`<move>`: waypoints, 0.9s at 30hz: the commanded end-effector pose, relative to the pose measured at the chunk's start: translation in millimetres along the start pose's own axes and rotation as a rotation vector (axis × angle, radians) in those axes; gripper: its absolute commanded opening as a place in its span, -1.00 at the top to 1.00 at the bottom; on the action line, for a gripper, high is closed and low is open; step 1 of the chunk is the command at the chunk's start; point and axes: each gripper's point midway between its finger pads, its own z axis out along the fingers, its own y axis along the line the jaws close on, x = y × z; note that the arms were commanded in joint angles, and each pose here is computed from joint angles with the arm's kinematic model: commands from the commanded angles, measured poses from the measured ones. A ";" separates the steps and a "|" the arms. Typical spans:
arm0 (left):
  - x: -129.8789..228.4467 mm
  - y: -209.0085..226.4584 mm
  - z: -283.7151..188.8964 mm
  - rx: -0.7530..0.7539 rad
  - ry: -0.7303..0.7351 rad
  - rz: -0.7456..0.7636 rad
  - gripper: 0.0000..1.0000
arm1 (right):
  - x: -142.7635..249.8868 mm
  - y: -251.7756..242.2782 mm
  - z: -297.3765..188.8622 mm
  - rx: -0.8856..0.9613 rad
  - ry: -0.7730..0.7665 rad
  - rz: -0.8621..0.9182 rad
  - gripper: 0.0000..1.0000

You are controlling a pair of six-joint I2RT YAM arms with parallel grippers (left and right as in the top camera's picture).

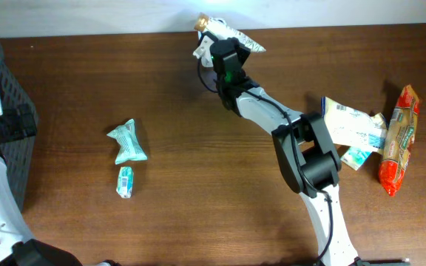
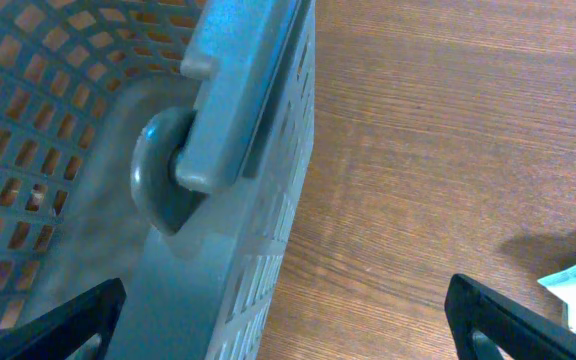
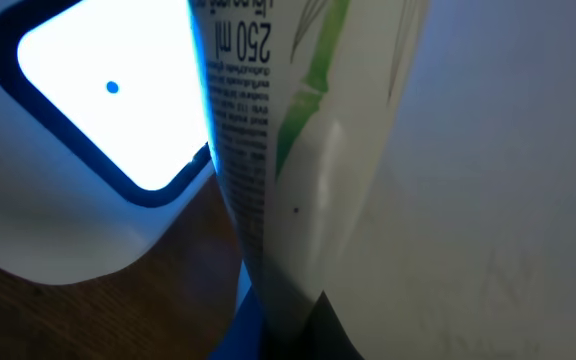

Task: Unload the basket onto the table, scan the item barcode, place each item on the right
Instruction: 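Carry the tube right and release it beside the spaghetti pack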

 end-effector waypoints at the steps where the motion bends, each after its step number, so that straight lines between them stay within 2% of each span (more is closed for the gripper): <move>1: -0.9 -0.3 0.8 0.009 -0.002 -0.004 -0.99 | -7.9 -17.1 -2.9 0.024 -0.013 0.023 0.92; 4: -0.9 -0.3 0.8 0.009 -0.002 -0.004 -0.99 | -14.6 -18.4 -8.3 0.031 -0.019 -0.002 0.92; 7: -0.9 -0.3 0.8 0.009 -0.002 -0.005 -0.98 | -33.1 -40.5 -28.6 0.052 -0.042 0.025 0.92; 9: -0.9 -0.3 0.8 0.009 -0.002 -0.004 -0.98 | -44.2 -64.3 -53.2 0.033 -0.051 0.108 0.92; 11: -0.9 -0.3 0.8 0.009 -0.002 -0.005 -0.99 | -46.4 -78.4 -93.9 -0.077 -0.027 0.171 0.92; 13: -0.9 -0.4 0.8 0.009 -0.002 -0.005 -0.98 | -43.8 -81.3 -127.6 -0.186 -0.004 0.275 0.92; 16: -0.9 -0.3 0.8 0.009 -0.002 -0.005 -0.98 | -25.9 -84.4 -186.4 -0.390 0.090 0.578 0.92; 18: -0.9 -0.3 0.8 0.009 -0.002 -0.005 -0.99 | 14.9 -86.6 -219.9 -0.440 0.266 0.679 0.92; 20: -0.9 -0.3 0.8 0.009 -0.002 -0.005 -0.98 | 60.5 -80.7 -236.1 -0.476 0.434 0.622 0.92; 21: -0.9 -0.3 0.8 0.009 -0.002 -0.004 -0.98 | 101.5 -79.8 -238.7 -0.447 0.597 0.666 0.92; 24: -0.9 -0.3 0.8 0.009 -0.002 -0.005 -0.98 | 196.2 -87.3 -230.8 -0.270 0.916 0.848 0.92; 27: -0.9 -0.3 0.8 0.009 -0.002 -0.004 -0.98 | 291.1 -84.6 -222.5 -0.118 1.159 1.033 0.92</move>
